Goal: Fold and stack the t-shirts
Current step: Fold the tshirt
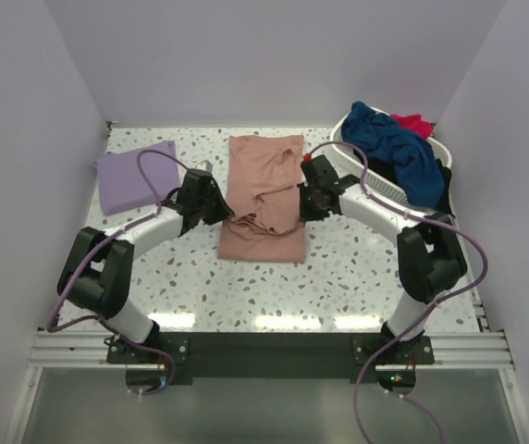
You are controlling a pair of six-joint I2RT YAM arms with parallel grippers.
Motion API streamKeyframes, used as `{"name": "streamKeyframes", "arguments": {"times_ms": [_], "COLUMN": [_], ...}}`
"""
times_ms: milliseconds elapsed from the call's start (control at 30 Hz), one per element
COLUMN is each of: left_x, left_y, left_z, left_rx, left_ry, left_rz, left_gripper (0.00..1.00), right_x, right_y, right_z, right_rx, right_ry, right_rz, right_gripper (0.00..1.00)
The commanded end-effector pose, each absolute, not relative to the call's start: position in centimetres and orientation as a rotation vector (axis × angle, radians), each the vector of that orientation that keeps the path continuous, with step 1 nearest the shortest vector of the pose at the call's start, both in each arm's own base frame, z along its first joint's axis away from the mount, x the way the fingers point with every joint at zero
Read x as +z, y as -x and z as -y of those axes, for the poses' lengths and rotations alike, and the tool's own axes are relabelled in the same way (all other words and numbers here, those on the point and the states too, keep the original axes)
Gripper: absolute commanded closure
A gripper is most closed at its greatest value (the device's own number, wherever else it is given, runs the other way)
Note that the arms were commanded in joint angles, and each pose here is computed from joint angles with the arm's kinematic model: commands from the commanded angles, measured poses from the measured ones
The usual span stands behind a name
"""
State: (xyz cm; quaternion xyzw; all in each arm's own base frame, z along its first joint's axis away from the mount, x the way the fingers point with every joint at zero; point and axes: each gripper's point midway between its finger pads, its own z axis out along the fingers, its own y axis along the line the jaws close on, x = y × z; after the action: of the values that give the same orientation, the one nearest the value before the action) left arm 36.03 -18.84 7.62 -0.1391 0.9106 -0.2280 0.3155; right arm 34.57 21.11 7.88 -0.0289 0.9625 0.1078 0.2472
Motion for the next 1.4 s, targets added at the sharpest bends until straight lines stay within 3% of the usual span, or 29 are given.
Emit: {"name": "streamKeyframes", "arguments": {"times_ms": [0,1167,1200,1267,1300,1333,1367], "left_x": [10.6,7.9,9.1,10.7,11.2,12.4,13.2], "left_y": [-39.4,-47.0,-48.2,-49.5,-49.9,-50.0,-50.1], "left_z": [20.5,18.7,18.7,18.9,18.9,18.8,18.6], "left_rx": [-0.721,-0.796,-0.807,-0.824,-0.814,-0.804,-0.792], "left_ry": [0.295,0.373,0.364,0.337,0.33,0.321,0.304], "left_rz": [-2.274,-2.27,-2.24,-2.212,-2.201,-2.178,-2.161], "left_gripper": [1.0,0.99,0.75,0.42,0.19,0.13,0.08], "right_x": [9.0,7.1,8.0,9.7,10.6,11.5,13.3], "right_y": [-36.4,-42.9,-43.8,-45.1,-45.4,-45.7,-45.7], "right_z": [-21.8,-20.3,-20.5,-20.2,-20.1,-20.1,-20.2], "right_rx": [0.33,0.337,0.358,0.381,0.382,0.386,0.4], "right_ry": [0.103,0.003,-0.01,-0.035,-0.034,-0.035,-0.028], "right_rz": [-2.592,-2.611,-2.59,-2.559,-2.54,-2.511,-2.467], "right_gripper": [1.0,1.0,0.99,0.68,0.54,0.37,0.33]}}
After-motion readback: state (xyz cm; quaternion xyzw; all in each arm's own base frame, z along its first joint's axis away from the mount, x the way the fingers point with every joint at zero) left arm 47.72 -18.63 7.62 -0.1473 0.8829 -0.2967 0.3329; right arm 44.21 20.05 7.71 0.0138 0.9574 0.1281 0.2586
